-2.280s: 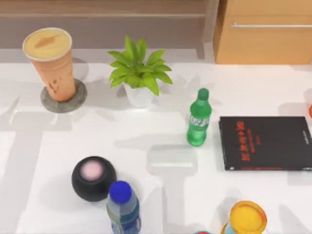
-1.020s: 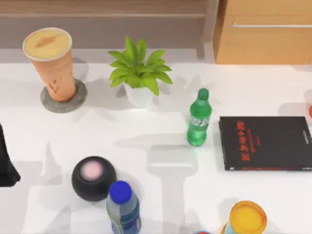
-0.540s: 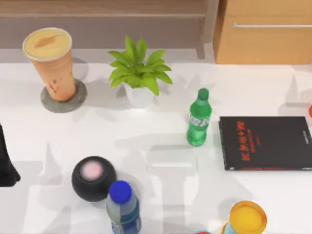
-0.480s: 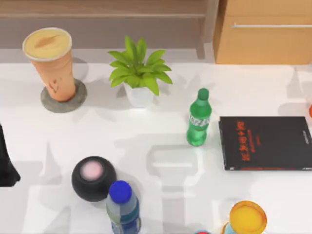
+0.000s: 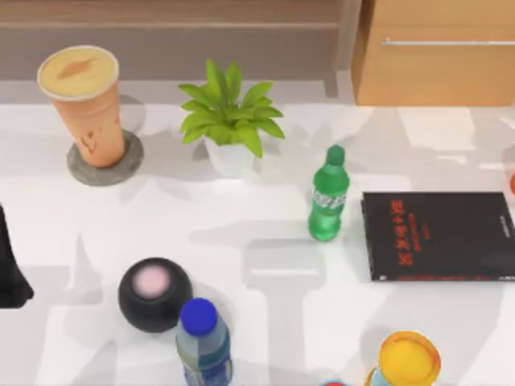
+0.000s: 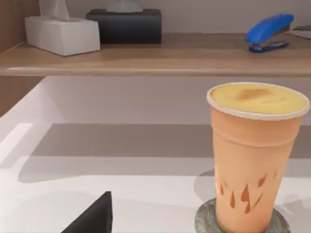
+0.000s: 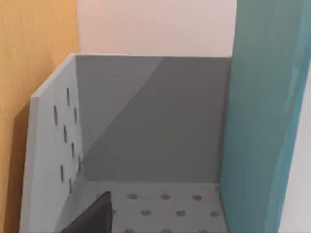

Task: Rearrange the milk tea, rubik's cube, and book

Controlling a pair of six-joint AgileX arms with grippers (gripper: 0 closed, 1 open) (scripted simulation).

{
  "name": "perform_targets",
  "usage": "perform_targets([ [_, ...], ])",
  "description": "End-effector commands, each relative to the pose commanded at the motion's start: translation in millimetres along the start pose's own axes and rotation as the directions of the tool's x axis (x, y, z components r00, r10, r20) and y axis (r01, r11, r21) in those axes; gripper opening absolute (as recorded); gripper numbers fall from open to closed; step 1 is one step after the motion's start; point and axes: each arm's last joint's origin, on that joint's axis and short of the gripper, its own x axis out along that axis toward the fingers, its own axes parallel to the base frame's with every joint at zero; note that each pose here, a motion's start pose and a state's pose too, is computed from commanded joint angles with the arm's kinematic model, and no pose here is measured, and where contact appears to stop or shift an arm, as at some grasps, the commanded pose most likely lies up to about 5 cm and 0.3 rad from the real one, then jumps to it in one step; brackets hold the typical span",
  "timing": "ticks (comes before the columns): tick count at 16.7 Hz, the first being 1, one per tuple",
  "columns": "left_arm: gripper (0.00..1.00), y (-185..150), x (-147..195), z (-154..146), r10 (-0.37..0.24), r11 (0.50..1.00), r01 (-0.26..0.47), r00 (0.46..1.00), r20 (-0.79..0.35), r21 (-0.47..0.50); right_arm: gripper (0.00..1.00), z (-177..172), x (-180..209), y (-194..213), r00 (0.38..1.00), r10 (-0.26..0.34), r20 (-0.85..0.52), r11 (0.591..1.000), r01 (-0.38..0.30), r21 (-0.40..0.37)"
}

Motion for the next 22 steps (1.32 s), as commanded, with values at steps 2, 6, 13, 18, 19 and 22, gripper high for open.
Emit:
perform_targets([
  [2, 1.00, 0.0, 0.0, 0.0, 0.000, 1.000, 0.000, 1.000, 0.000, 0.000, 1.00, -13.3, 18.9, -18.8, 1.000, 0.000, 0.008, 1.000, 0.000, -0.001],
  [6, 1.00, 0.0, 0.0, 0.0, 0.000, 1.000, 0.000, 1.000, 0.000, 0.000, 1.00, -26.6, 34.3, -36.4, 1.000, 0.000, 0.018, 1.000, 0.000, -0.004],
  [13, 1.00, 0.0, 0.0, 0.0, 0.000, 1.000, 0.000, 1.000, 0.000, 0.000, 1.00, -26.1, 41.4, -35.4, 1.000, 0.000, 0.018, 1.000, 0.000, -0.004],
  [18, 1.00, 0.0, 0.0, 0.0, 0.000, 1.000, 0.000, 1.000, 0.000, 0.000, 1.00, -25.8, 60.3, -36.5, 1.000, 0.000, 0.019, 1.000, 0.000, -0.004],
  [19, 1.00, 0.0, 0.0, 0.0, 0.000, 1.000, 0.000, 1.000, 0.000, 0.000, 1.00, -25.8, 63.2, -36.5, 1.000, 0.000, 0.019, 1.000, 0.000, -0.004],
  [22, 1.00, 0.0, 0.0, 0.0, 0.000, 1.000, 0.000, 1.000, 0.000, 0.000, 1.00, -26.0, 64.3, -36.4, 1.000, 0.000, 0.018, 1.000, 0.000, -0.004],
])
